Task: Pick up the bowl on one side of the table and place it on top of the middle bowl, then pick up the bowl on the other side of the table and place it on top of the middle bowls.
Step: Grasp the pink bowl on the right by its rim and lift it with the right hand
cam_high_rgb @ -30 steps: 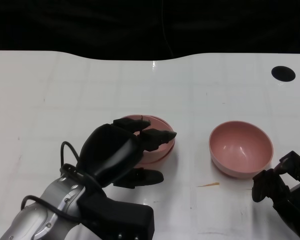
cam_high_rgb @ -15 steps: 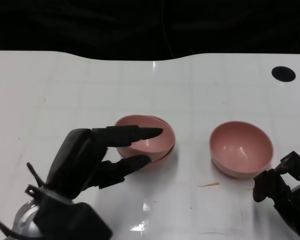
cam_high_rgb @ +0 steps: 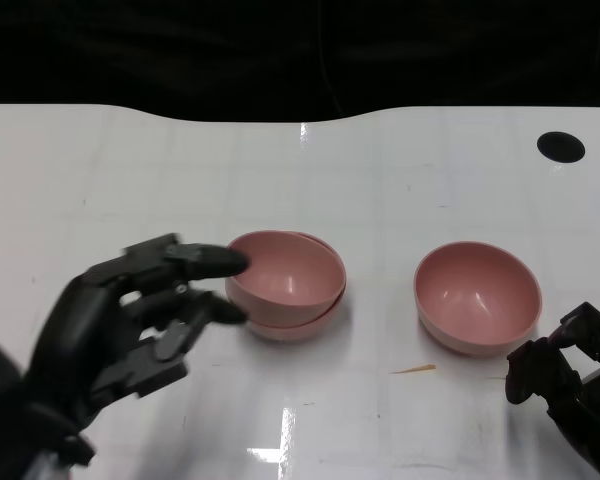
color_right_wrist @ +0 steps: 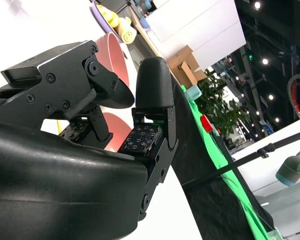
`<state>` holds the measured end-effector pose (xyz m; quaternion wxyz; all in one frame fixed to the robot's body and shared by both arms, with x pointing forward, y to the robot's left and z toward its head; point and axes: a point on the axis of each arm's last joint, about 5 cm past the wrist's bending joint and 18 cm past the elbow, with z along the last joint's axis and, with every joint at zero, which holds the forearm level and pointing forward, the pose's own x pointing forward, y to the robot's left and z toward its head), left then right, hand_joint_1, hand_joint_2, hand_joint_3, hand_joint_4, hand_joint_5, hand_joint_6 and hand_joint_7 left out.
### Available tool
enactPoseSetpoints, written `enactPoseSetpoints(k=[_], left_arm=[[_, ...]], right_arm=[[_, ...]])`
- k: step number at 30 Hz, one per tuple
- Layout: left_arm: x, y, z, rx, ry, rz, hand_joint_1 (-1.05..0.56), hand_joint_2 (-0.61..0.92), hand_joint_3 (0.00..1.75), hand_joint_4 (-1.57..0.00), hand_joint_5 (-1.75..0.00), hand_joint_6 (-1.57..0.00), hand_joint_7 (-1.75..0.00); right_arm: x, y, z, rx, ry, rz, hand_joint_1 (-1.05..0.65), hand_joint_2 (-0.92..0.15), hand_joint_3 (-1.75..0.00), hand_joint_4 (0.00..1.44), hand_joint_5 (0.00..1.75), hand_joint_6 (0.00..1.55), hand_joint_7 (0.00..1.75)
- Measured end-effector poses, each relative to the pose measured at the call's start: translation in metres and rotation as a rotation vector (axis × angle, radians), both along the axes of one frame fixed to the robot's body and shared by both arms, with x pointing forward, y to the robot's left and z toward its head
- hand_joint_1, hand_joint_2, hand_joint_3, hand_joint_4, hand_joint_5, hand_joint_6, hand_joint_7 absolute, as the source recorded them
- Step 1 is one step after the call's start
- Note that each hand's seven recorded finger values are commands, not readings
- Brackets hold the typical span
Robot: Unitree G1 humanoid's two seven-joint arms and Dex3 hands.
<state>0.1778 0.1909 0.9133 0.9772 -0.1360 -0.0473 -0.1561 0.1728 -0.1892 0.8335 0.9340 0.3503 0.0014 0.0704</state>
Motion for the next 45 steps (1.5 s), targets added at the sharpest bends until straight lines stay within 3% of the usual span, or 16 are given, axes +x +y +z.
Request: enactPoseSetpoints(k=[2,5,19,29,31,33,34,35,36,39,42,45], left_arm=[[-0.007,0.014,-0.008,-0.072,0.09,-0.014,0.21,0.77,1.33,-0.79,-1.74,-0.62,-1.74],[-0.014,0.024,-0.018,-0.105,0.175,0.0,0.21,0.71,1.5,-0.88,-1.75,-0.71,-1.75],[-0.019,0.031,-0.036,-0.156,0.304,-0.087,0.14,0.78,1.49,-0.95,-1.75,-0.79,-1.75],[-0.02,0.033,-0.038,-0.159,0.375,-0.098,0.11,0.77,1.49,-0.92,-1.75,-0.75,-1.75],[-0.02,0.033,-0.038,-0.159,0.375,-0.098,0.11,0.76,1.47,-0.89,-1.75,-0.73,-1.75],[-0.02,0.032,-0.038,-0.159,0.375,-0.098,0.1,0.76,1.46,-0.88,-1.75,-0.72,-1.75],[-0.019,0.032,-0.038,-0.159,0.375,-0.098,0.1,0.76,1.46,-0.88,-1.75,-0.72,-1.75],[-0.019,0.032,-0.038,-0.158,0.375,-0.098,0.11,0.77,1.44,-0.88,-1.75,-0.72,-1.75],[-0.019,0.032,-0.038,-0.153,0.375,-0.097,0.11,0.77,1.44,-0.88,-1.75,-0.72,-1.75],[-0.019,0.032,-0.038,-0.145,0.376,-0.096,0.12,0.78,1.43,-0.88,-1.75,-0.71,-1.75],[-0.019,0.032,-0.038,-0.145,0.376,-0.096,0.13,0.79,1.41,-0.88,-1.75,-0.71,-1.75],[-0.018,0.031,-0.038,-0.145,0.381,-0.097,0.14,0.81,1.39,-0.88,-1.75,-0.71,-1.75]], right_arm=[[0.0,-0.003,0.0,-0.006,0.001,-0.006,-0.05,-0.61,-1.03,0.91,1.64,0.95,1.15],[-0.001,-0.005,0.0,-0.01,0.003,-0.007,-0.05,-0.61,-1.03,0.9,1.64,0.95,1.15],[-0.001,-0.007,0.0,-0.014,0.008,-0.014,-0.04,-0.61,-1.02,0.9,1.66,0.94,1.18],[-0.001,-0.004,0.006,-0.115,-0.133,-0.128,-0.01,-0.58,-1.09,0.86,1.73,0.86,1.31],[-0.002,-0.005,0.007,-0.227,-0.175,-0.168,-0.17,-0.71,-0.75,0.82,1.47,0.84,1.06],[-0.003,-0.005,0.01,-0.375,-0.239,-0.222,-0.28,-0.86,-0.46,0.8,1.15,0.92,0.61],[-0.003,-0.004,0.011,-0.451,-0.271,-0.247,-0.35,-0.89,-0.41,0.81,0.99,0.95,0.41],[-0.003,-0.004,0.013,-0.542,-0.304,-0.267,-0.43,-0.91,-0.39,0.82,0.66,0.92,0.19],[-0.003,-0.005,0.016,-0.639,-0.34,-0.284,-0.47,-0.91,-0.38,0.81,0.48,0.89,0.1],[-0.003,-0.008,0.023,-0.899,-0.426,-0.287,-0.62,-0.92,-0.36,0.61,0.08,0.65,0.01],[0.0,-0.01,0.029,-1.135,-0.465,-0.258,-0.76,-0.92,-0.4,0.45,0.01,0.47,0.0],[0.005,-0.011,0.04,-1.404,-0.53,-0.2,-0.84,-0.92,-0.41,0.39,0.0,0.4,0.0]])
